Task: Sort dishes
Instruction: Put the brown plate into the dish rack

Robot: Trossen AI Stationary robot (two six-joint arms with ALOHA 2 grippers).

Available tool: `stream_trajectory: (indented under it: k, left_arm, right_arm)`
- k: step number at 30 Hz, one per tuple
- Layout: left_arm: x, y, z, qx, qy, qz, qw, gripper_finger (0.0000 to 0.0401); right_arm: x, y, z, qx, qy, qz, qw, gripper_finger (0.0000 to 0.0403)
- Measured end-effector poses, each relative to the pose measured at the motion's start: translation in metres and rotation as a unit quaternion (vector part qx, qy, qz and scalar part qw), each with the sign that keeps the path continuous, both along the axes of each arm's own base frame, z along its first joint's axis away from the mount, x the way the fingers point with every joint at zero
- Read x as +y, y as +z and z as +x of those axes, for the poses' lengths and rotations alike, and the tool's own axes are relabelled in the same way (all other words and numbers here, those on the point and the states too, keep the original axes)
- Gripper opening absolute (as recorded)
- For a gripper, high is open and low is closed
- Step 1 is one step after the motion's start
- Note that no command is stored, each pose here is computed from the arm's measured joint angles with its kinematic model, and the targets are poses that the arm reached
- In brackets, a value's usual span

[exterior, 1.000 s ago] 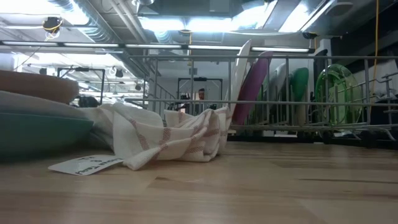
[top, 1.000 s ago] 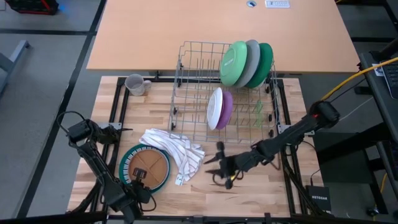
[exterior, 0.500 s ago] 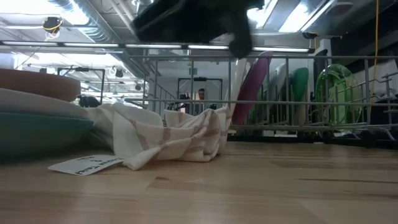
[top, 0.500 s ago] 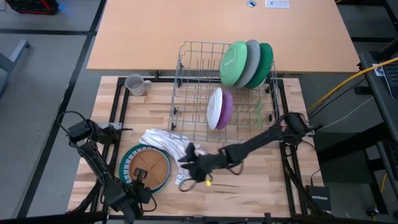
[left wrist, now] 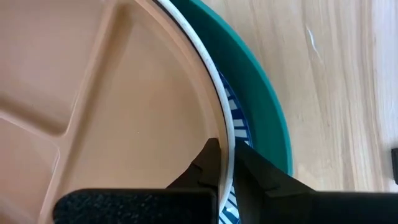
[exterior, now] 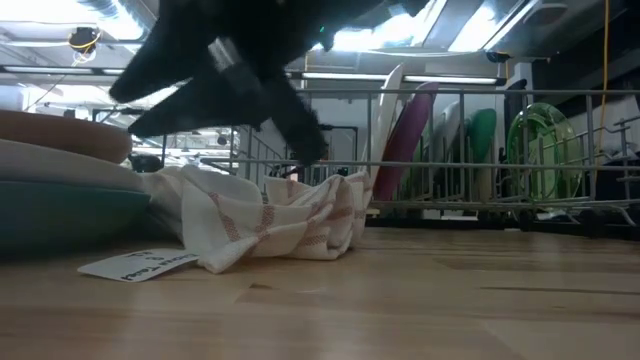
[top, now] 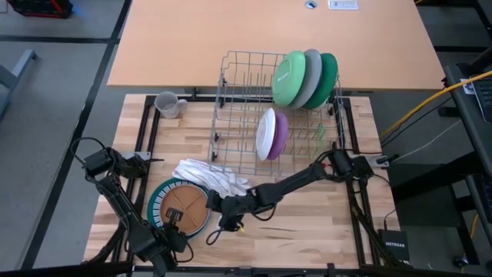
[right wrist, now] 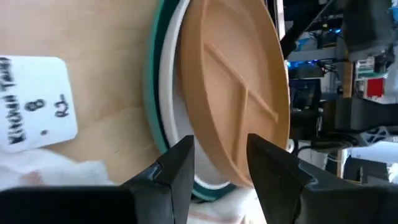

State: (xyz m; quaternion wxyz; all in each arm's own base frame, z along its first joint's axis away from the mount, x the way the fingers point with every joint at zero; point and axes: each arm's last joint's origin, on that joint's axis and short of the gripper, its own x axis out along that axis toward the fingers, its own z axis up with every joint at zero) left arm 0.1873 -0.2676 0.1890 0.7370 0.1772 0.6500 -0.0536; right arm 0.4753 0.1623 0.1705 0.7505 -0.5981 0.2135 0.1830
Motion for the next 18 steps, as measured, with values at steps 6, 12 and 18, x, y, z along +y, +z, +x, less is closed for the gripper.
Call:
stream_trajectory:
  k: [6,12,18]
  left_arm:
    - [0.000,0.000,0.000,0.000,-0.001,0.000,1.000,0.0013]
    - [-0.002,0.000,0.001,-0.005,-0.011,-0.008,1.000,0.0006]
    - [0.001,0.000,0.006,-0.004,-0.018,-0.006,1.000,0.0010]
  right_arm:
    - [-0.004,-0.013,0.006,0.007,0.013,-0.037,0.999,0.0149]
    - [-0.005,-0.014,0.007,0.006,0.019,-0.034,0.999,0.0149]
    - [-0.003,-0.014,0.006,0.009,0.053,-0.046,0.997,0.0149]
